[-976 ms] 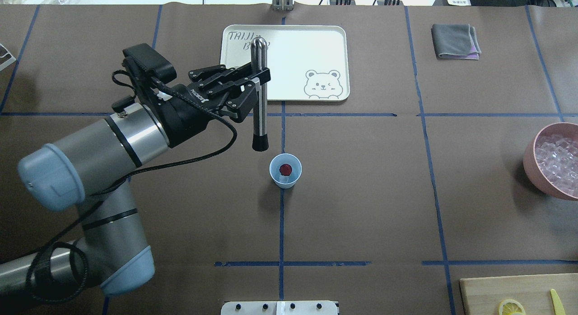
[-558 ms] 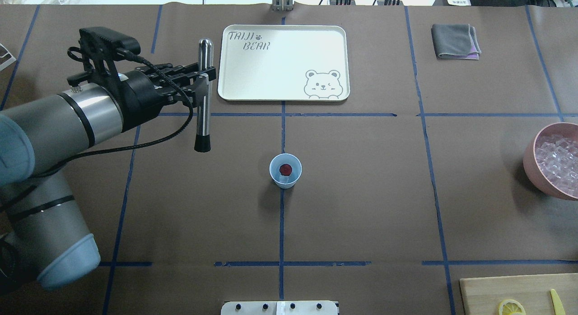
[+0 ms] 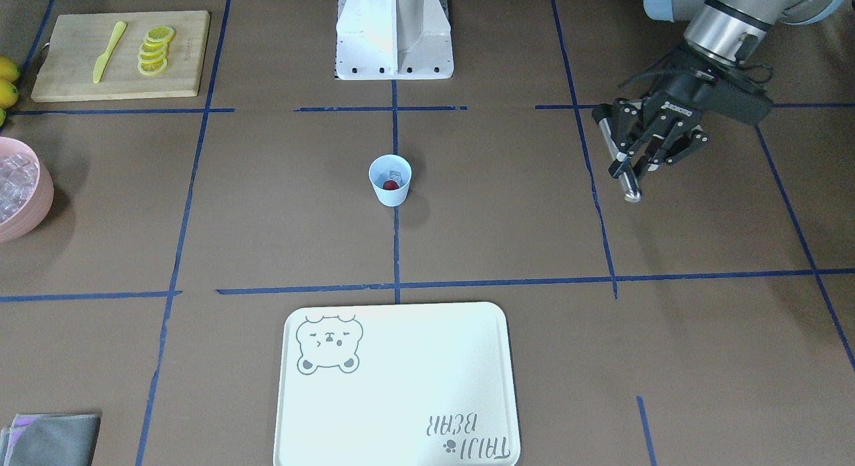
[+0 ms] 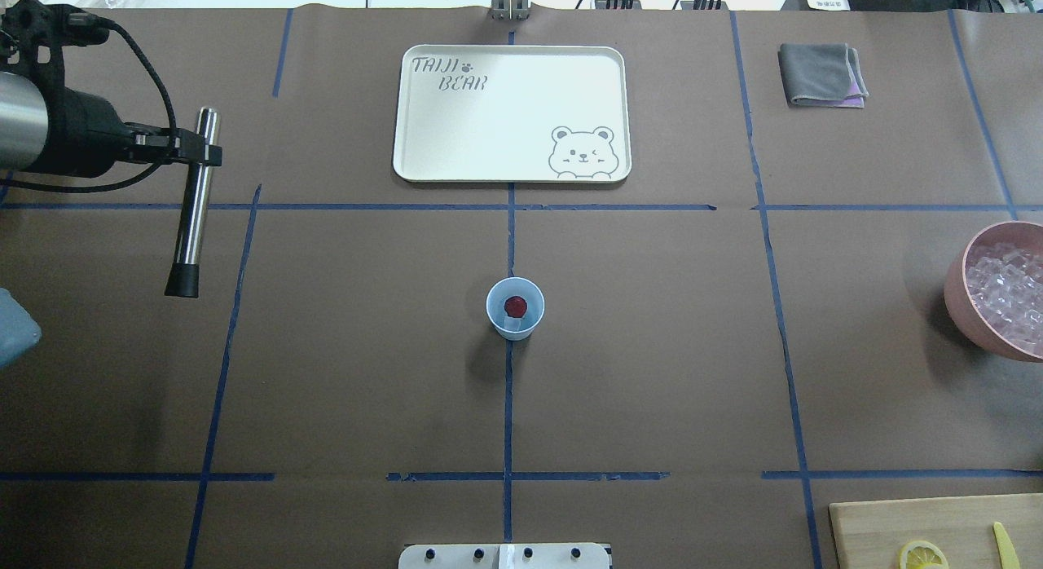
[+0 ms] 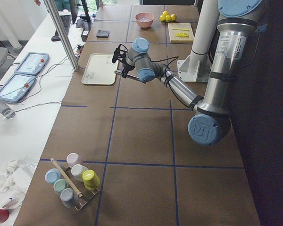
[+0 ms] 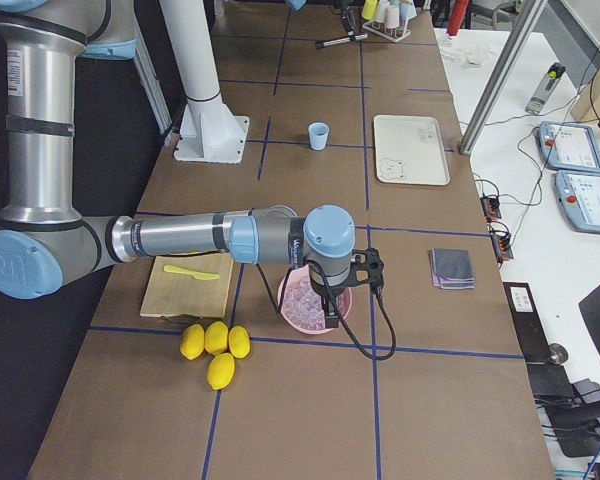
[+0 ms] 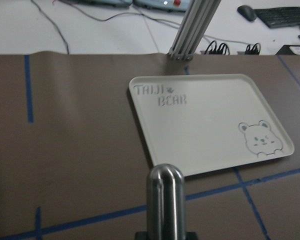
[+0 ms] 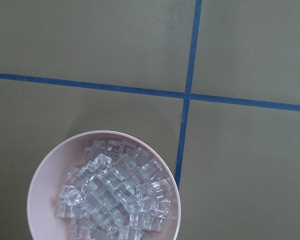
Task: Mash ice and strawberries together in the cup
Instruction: 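Lower the muddler onto the table near its start spot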
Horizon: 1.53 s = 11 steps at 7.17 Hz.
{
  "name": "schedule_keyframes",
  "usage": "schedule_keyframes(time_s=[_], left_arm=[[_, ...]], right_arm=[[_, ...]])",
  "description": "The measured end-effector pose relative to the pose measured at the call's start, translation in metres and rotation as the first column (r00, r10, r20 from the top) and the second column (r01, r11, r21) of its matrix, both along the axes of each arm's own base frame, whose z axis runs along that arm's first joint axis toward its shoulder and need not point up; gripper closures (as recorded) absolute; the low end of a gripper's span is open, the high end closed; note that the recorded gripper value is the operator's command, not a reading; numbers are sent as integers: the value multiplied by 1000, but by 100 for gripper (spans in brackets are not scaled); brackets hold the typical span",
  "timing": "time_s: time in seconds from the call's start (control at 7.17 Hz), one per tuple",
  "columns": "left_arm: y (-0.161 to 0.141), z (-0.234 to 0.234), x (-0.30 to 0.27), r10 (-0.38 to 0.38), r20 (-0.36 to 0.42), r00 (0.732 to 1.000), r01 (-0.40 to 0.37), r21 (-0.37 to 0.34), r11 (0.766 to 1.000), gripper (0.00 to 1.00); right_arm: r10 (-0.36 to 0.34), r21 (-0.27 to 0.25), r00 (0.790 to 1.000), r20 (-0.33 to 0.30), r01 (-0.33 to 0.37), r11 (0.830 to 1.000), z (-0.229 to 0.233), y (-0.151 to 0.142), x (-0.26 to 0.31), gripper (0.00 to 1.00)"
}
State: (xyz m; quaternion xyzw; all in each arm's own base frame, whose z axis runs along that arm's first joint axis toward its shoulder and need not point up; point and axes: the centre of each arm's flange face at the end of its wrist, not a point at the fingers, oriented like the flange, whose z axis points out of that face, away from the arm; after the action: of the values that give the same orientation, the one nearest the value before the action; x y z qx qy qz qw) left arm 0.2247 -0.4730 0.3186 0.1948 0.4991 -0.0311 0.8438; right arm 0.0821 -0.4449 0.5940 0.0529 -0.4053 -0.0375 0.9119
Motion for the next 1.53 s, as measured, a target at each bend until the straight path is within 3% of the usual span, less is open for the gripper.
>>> schedule_keyframes(time_s=[0.28, 0.42, 0.98, 1.53], left_arm=[[-4, 61, -11, 38, 91, 995, -20, -188, 982, 100], [-11, 94, -19, 61, 138, 989, -26, -246, 969, 100], [-50, 222, -93, 156, 259, 953, -81, -278, 957, 100], [-22, 312, -106, 192, 282, 940, -105, -298, 949, 100]], right_arm=[[1, -1, 1000, -1, -1, 1000, 0, 0, 0, 1], [1, -1, 1000, -1, -1, 1000, 0, 0, 0, 1], [0, 3, 1000, -1, 0, 1000, -1, -1, 0, 1], [0, 3, 1000, -2, 0, 1000, -1, 0, 0, 1]])
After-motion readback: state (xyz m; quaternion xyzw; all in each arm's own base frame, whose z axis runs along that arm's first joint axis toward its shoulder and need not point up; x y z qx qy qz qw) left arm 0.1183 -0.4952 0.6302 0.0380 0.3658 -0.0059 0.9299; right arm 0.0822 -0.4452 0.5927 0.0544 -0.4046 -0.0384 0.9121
